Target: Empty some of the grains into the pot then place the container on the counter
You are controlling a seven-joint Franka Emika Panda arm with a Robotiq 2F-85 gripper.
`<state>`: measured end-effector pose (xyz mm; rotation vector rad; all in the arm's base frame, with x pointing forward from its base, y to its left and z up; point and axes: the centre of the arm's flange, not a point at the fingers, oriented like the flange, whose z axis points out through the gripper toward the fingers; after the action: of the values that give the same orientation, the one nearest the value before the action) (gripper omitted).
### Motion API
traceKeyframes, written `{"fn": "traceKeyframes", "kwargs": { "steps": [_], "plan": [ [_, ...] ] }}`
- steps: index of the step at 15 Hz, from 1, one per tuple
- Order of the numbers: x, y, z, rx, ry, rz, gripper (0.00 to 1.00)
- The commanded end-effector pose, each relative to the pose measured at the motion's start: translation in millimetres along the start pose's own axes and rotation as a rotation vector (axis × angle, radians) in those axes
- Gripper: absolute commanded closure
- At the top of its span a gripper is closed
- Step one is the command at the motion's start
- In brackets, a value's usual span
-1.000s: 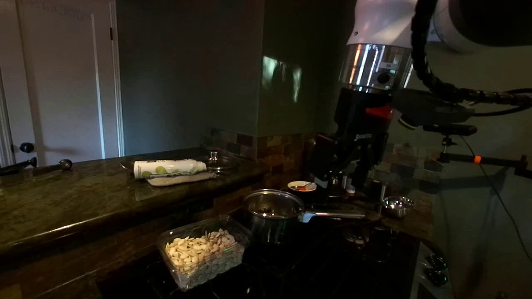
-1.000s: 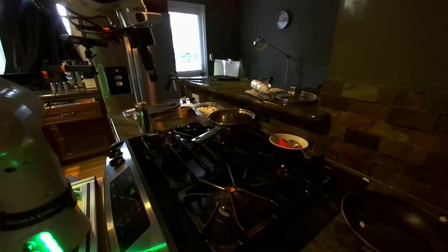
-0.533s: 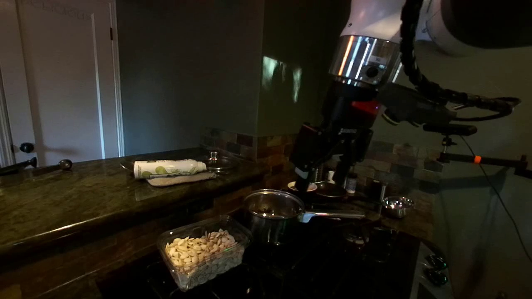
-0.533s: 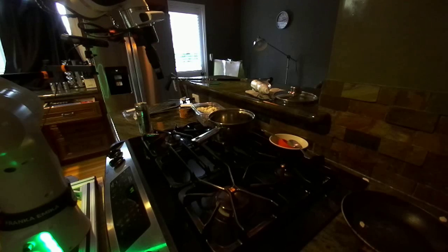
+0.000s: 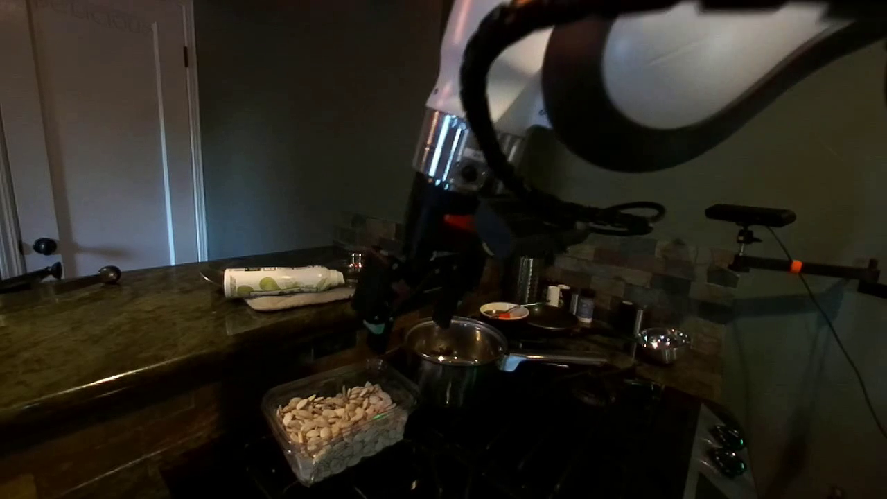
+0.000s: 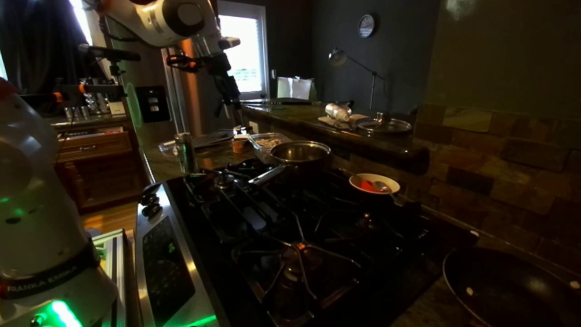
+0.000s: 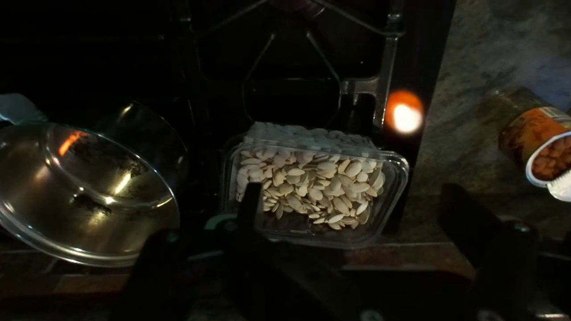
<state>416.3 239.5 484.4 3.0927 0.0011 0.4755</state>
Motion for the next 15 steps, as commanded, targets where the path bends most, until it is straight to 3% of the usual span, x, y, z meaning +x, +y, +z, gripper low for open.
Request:
{"fn": "traceKeyframes", "kwargs": {
  "steps": [1,6,10,15],
  "plan": [
    [10.9,-1.5,10.6,-0.017,-0.021,-0.019,0.00],
    [35.1,-3.4,33.2,-0.034,-0.054,-0.015,0.00],
    [73.6,18.5,52.4,-0.039,-0.044,-0.158,0.00],
    [142.0,37.4,81.5,0.056,-0.125,-0.334,0.00]
  ]
}}
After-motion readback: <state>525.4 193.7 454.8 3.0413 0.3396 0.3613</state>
